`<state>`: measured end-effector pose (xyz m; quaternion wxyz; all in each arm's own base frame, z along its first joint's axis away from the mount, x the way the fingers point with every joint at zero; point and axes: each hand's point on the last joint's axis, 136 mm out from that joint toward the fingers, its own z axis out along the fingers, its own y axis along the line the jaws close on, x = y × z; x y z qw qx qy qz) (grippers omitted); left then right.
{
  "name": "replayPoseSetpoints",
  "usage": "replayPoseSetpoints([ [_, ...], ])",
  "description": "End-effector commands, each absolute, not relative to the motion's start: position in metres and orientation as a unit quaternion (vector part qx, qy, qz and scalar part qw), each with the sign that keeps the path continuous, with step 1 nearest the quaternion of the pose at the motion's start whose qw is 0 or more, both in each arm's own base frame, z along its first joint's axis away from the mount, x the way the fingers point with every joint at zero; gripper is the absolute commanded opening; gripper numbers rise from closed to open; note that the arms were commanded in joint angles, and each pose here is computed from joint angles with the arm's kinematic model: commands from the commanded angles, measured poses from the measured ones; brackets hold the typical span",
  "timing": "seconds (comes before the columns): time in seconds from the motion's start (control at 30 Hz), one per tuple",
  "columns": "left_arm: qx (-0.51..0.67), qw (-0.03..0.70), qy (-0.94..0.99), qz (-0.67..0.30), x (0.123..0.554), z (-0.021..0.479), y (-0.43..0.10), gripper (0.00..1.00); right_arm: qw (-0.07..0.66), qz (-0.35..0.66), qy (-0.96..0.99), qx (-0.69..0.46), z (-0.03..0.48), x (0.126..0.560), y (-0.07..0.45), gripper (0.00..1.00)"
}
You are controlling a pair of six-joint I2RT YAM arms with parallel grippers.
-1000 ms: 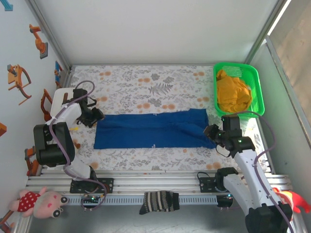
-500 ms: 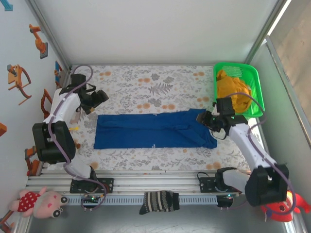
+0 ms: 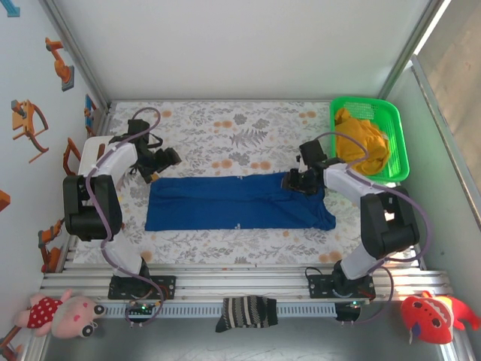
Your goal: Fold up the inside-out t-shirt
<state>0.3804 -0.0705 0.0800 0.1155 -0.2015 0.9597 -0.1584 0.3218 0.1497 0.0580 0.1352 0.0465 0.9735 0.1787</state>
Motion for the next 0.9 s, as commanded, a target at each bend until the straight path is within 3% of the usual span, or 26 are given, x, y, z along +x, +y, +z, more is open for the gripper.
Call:
replayPoseSetpoints([
  [0.0,-0.203,0.126,0.956,-0.169,0.377,0.093,-0.074,0.86,0.132,0.169,0.976,0.034,0.048,0.318,0.157,0.47],
  [0.17,-0.203,0.130,0.955,-0.171,0.376,0.097,-0.074,0.86,0.115,0.164,0.979,0.035,0.036,0.314,0.160,0.39],
  [0.33,-0.203,0.137,0.954,-0.172,0.376,0.102,-0.072,0.87,0.110,0.157,0.981,0.035,0.033,0.312,0.158,0.38],
  [0.4,-0.203,0.138,0.954,-0.172,0.377,0.102,-0.072,0.87,0.110,0.158,0.981,0.034,0.033,0.312,0.159,0.27],
  [0.47,-0.203,0.139,0.954,-0.172,0.377,0.103,-0.072,0.87,0.113,0.161,0.980,0.034,0.035,0.311,0.159,0.04],
  [0.5,-0.203,0.138,0.954,-0.174,0.376,0.103,-0.072,0.87,0.115,0.163,0.979,0.033,0.038,0.311,0.160,0.00],
  [0.87,-0.206,0.149,0.951,-0.177,0.376,0.108,-0.067,0.87,0.177,0.201,0.963,0.041,0.094,0.291,0.162,0.00],
])
